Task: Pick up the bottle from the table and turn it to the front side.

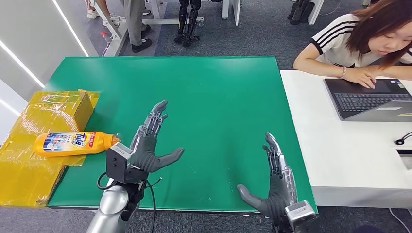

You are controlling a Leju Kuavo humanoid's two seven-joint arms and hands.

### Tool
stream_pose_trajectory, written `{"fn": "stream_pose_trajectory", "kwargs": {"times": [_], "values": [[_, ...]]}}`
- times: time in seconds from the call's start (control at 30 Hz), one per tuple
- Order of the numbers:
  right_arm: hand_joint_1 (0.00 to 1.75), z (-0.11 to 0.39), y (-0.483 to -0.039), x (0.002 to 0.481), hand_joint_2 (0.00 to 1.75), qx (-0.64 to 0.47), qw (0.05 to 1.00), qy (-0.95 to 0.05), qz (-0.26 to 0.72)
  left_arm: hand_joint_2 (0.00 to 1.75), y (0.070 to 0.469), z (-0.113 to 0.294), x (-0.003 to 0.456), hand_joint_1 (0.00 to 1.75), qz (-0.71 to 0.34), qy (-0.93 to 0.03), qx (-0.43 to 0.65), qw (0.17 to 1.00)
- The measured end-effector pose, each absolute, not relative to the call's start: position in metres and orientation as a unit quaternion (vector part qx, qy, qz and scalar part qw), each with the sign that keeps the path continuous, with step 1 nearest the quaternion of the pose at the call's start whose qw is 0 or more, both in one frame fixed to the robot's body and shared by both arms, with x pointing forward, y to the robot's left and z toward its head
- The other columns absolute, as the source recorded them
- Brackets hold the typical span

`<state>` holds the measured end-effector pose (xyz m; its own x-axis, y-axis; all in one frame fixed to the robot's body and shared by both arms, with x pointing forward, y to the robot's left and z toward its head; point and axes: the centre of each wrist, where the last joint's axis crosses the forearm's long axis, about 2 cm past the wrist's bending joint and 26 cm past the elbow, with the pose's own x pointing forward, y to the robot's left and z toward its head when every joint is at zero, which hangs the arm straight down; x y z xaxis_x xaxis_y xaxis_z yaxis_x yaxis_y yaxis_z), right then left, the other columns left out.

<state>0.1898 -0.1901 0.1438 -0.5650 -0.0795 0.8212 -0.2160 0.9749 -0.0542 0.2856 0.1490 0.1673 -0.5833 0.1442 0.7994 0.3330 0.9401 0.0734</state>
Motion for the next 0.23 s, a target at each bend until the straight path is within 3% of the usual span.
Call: {"fn": "stream_pose_trajectory", "kwargs": {"times": [0.23], "values": [[0.0,0.1469,-0.1877,0.1955,1.75,0.087,0.455,-0.883,0.076,1.75,0.1527,0.1681,0.2856,0.0,-0.103,-0.884,-0.13,0.438]]}}
